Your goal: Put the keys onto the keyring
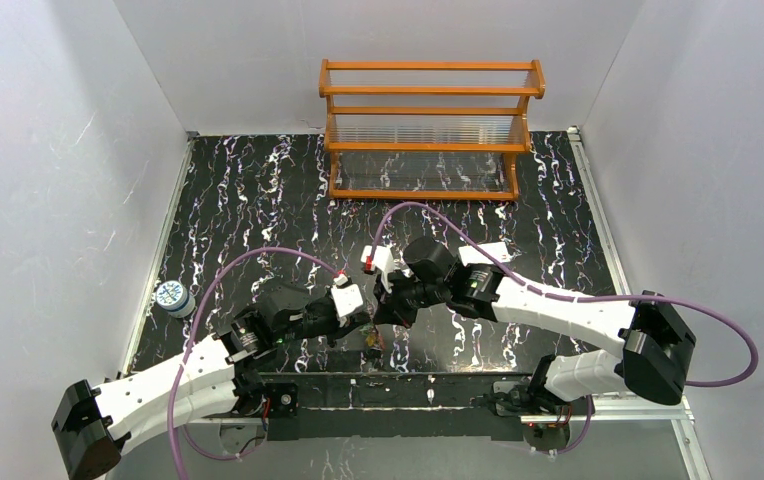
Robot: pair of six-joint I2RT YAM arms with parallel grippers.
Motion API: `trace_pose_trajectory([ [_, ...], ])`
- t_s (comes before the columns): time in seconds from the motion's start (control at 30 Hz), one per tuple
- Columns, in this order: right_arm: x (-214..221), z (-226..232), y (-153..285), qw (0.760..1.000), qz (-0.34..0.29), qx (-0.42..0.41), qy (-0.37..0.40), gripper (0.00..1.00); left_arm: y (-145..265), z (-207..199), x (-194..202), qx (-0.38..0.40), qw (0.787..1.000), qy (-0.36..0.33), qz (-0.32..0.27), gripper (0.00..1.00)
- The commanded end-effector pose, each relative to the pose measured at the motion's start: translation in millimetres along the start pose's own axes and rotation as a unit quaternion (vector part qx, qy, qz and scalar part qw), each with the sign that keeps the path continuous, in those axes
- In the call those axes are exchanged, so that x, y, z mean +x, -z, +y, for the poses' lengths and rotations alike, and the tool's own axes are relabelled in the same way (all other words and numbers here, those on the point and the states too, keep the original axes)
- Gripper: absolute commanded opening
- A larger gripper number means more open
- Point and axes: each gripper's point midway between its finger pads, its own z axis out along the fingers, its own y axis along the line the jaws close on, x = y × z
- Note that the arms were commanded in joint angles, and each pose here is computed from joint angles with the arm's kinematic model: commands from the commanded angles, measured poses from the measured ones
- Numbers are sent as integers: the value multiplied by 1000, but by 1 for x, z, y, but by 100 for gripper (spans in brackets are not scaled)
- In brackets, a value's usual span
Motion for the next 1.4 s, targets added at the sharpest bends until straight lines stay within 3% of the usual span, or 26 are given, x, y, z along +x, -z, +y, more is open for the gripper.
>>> trace_pose_trajectory([
  [0.0, -49, 16, 9, 996, -72, -18, 47, 1, -2, -5, -7, 13, 1000, -1, -18, 0],
  [0.47, -58, 15, 13, 993, -84, 1, 79, 1, -2, -6, -5, 15, 1000, 2, -16, 0],
  [0.87, -51, -14, 14, 993, -68, 82, 47, 1, -1, -7, -6, 17, 1000, 2, -18, 0],
  [1.37, -31, -27, 15, 992, -39, 116, 37, 1, 0, -7, -8, 16, 1000, 3, -23, 0],
])
